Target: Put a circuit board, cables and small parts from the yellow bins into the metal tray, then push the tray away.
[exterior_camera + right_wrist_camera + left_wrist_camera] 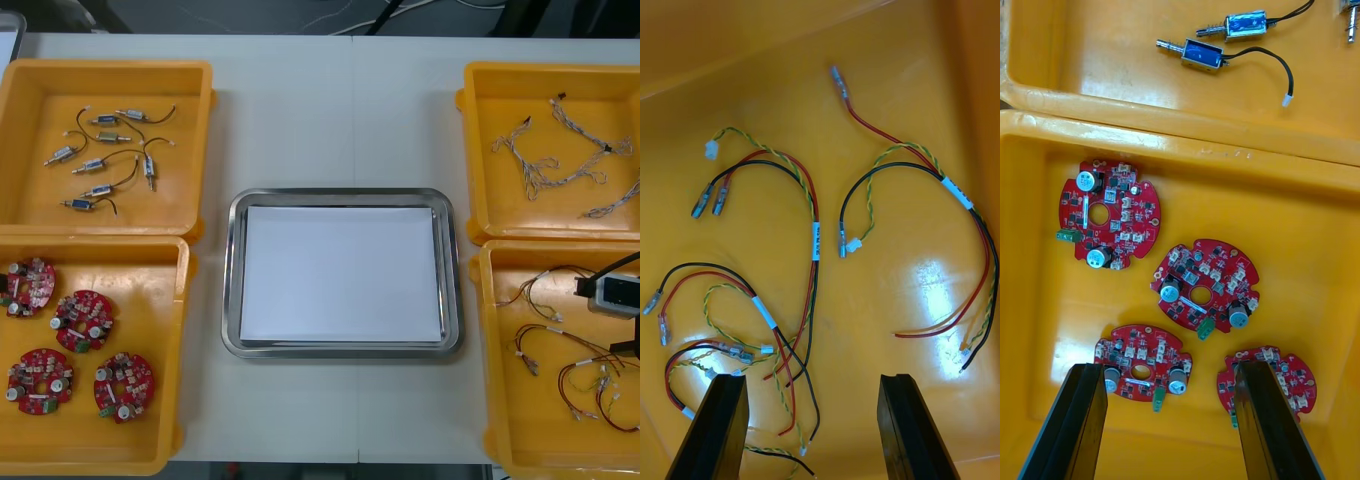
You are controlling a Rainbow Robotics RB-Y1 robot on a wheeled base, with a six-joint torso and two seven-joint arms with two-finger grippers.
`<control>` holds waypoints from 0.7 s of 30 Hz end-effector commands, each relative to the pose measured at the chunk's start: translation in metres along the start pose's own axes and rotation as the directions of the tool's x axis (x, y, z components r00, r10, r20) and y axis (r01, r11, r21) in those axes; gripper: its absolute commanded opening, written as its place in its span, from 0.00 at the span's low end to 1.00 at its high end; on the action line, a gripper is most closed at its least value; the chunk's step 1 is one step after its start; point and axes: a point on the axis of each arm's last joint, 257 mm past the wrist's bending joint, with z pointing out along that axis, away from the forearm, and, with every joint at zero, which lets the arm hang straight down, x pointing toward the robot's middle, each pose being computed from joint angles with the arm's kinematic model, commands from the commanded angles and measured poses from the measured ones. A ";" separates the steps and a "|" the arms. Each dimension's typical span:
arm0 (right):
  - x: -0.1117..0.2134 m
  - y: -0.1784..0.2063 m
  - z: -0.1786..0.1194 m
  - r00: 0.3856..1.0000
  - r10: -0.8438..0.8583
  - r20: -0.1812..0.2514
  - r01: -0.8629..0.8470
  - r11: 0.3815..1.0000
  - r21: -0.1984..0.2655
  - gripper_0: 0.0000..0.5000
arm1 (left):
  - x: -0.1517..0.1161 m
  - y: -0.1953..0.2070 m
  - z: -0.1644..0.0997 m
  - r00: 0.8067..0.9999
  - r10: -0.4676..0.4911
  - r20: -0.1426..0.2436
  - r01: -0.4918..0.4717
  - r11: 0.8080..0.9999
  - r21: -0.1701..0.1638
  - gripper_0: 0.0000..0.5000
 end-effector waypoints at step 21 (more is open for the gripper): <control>0.019 0.023 0.054 0.995 -0.089 -0.032 0.089 0.996 -0.012 1.00 | 0.030 -0.011 0.023 0.997 0.077 -0.023 -0.077 0.997 0.010 1.00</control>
